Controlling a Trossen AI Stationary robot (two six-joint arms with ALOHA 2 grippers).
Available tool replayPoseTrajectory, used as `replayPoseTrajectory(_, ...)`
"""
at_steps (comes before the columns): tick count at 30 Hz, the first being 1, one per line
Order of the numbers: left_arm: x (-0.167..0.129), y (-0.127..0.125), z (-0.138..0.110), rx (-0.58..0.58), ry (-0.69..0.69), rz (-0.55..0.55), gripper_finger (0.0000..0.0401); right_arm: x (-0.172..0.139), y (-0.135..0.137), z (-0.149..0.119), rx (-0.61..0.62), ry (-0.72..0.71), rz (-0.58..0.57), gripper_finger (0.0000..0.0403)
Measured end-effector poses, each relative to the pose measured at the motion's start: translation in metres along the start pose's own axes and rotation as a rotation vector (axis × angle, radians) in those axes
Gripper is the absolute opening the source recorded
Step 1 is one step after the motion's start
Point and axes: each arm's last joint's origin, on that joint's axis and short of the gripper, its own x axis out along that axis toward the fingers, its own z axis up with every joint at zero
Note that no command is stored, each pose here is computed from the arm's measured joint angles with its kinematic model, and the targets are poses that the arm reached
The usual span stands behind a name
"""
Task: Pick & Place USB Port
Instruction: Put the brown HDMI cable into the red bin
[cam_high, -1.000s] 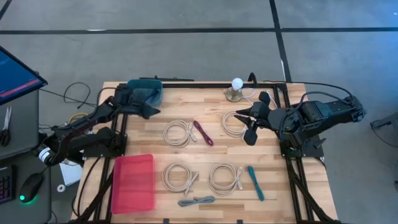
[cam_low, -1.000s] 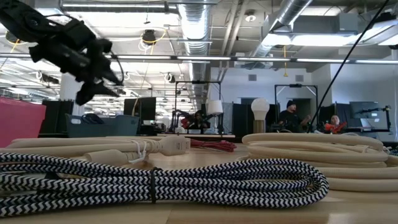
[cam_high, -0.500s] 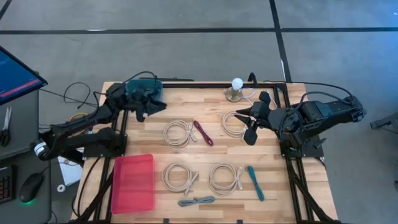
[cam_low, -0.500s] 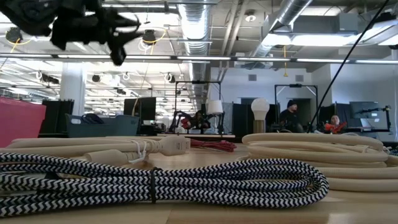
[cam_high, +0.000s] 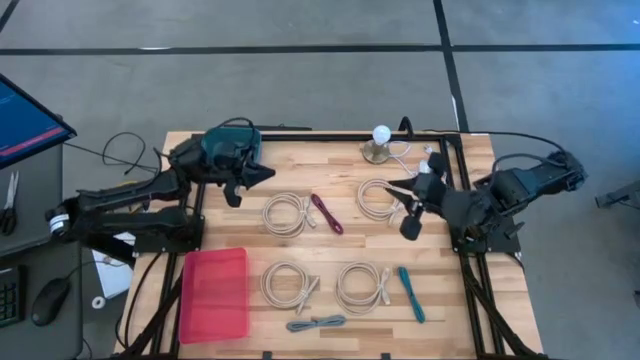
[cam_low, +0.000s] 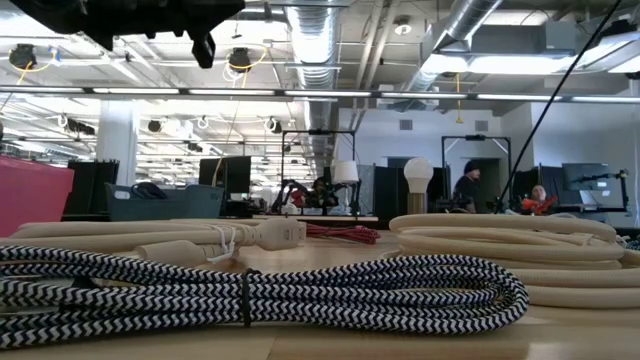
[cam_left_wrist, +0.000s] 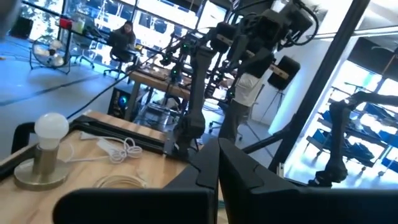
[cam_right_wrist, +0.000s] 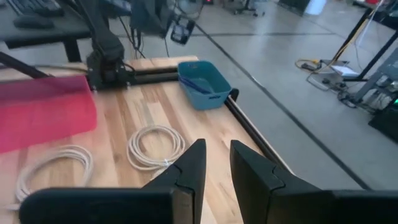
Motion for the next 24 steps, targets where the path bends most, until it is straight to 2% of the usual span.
replayPoseTrajectory(4, -0.002, -0.009, 0.002, 0.014, -0.020, -0.003, 0.0005, -0.020, -0.007, -0.003, 0.020, -0.033, -0.009, 0.0065)
replayPoseTrajectory(11, -0.020, -0.032, 0.010, 0.073, 0.020, 0.117, 0.0005, -0.039, -0.024, -0.019, 0.112, 0.015, -0.031, 0.0065)
replayPoseTrajectory(18, -0.034, -0.051, 0.018, 0.072, 0.015, 0.121, 0.0004, -0.027, -0.013, -0.044, 0.134, 0.046, -0.086, 0.0065)
replayPoseTrajectory(24, -0.034, -0.056, 0.017, 0.068, 0.013, 0.100, 0.0004, -0.008, 0.006, -0.074, 0.254, 0.036, -0.103, 0.0065)
